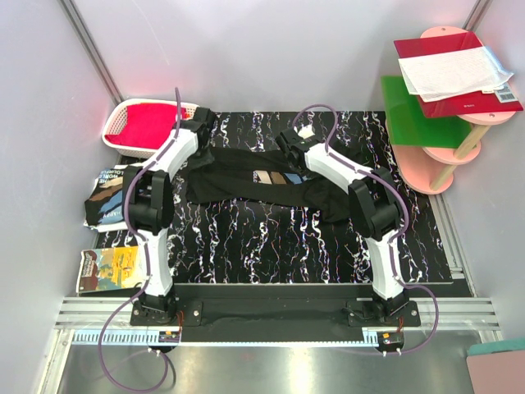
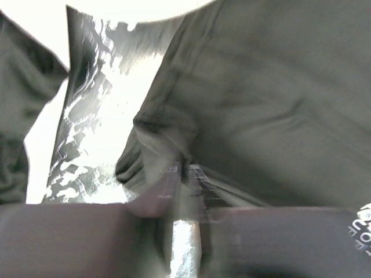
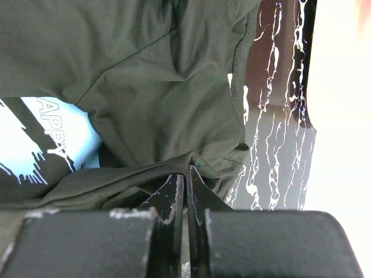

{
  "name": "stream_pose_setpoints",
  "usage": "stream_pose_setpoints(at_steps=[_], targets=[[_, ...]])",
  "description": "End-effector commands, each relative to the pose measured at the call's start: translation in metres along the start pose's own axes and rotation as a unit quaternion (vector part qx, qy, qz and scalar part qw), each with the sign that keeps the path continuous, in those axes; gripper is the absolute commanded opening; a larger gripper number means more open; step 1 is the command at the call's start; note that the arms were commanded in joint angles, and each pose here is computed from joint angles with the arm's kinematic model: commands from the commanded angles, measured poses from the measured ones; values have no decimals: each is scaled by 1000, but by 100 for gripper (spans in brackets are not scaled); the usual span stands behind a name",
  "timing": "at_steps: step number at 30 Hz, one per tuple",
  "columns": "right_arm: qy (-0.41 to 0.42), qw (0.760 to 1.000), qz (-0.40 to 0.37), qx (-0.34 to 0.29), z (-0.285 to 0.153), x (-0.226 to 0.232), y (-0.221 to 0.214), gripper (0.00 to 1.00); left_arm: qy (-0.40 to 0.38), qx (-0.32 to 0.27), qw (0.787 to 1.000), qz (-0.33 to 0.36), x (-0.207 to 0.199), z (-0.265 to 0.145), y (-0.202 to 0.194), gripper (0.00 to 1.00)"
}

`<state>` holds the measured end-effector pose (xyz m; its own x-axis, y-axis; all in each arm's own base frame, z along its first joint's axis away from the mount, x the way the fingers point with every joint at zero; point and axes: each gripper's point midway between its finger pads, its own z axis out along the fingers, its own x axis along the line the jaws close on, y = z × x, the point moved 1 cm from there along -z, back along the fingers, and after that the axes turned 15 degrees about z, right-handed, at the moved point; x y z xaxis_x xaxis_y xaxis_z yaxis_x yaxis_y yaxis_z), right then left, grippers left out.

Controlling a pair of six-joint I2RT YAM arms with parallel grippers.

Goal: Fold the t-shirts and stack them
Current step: Fold the other side of the tshirt into a rectangle

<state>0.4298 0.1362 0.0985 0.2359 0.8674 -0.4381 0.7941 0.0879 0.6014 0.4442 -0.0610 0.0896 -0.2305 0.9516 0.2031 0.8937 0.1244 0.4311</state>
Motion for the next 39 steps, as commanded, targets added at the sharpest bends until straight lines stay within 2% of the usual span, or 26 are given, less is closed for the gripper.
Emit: stream_pose_setpoints(at_steps=[1, 2, 4, 5, 7, 10, 17, 18, 20, 21, 22, 25, 28, 34, 39], targets=[[-7, 999, 24, -23, 2, -1, 19, 2, -14, 1, 1000, 0, -12, 17, 15, 95], [-9, 999, 22, -24, 2, -2, 20, 2, -11, 11, 1000, 0, -10, 19, 9, 99], [-14, 999, 20, -27, 2, -4, 21, 2, -15, -9, 1000, -11, -8, 3, 9, 99], [-19, 999, 21, -32, 0, -8, 24, 2, -13, 3, 1000, -4, -7, 4, -8, 99], [-23, 999, 20, -39, -3, -12, 29, 2, -36, -33, 999, -8, -10, -19, -4, 99], [-30, 998, 28, -54, -5, -18, 43, 2, -57, -40, 998, 1, -16, -34, -15, 99], [-115, 988, 38, -100, 19, -39, 86, 4, -78, -46, 995, 29, -26, -48, -20, 99], [-120, 987, 37, -101, 23, -39, 89, 14, -79, -43, 995, 33, -27, -47, -22, 99], [-135, 985, 33, -105, 26, -41, 95, 62, -76, -34, 996, 39, -27, -43, -28, 99], [-140, 984, 31, -106, 26, -42, 95, 89, -75, -31, 996, 43, -28, -41, -31, 99], [-146, 983, 31, -106, 27, -45, 93, 99, -72, -25, 996, 46, -27, -38, -35, 99], [-118, 987, 41, -98, 18, -44, 83, 100, -68, -14, 996, 52, -27, -33, -46, 99], [-53, 993, 63, -84, 1, -39, 70, 100, -65, -6, 996, 58, -28, -30, -55, 99], [45, 990, 104, -84, -39, -40, 68, 96, -67, -1, 996, 65, -34, -30, -62, 99], [74, 986, 108, -100, -63, -38, 69, 95, -68, 0, 995, 71, -37, -32, -66, 99]])
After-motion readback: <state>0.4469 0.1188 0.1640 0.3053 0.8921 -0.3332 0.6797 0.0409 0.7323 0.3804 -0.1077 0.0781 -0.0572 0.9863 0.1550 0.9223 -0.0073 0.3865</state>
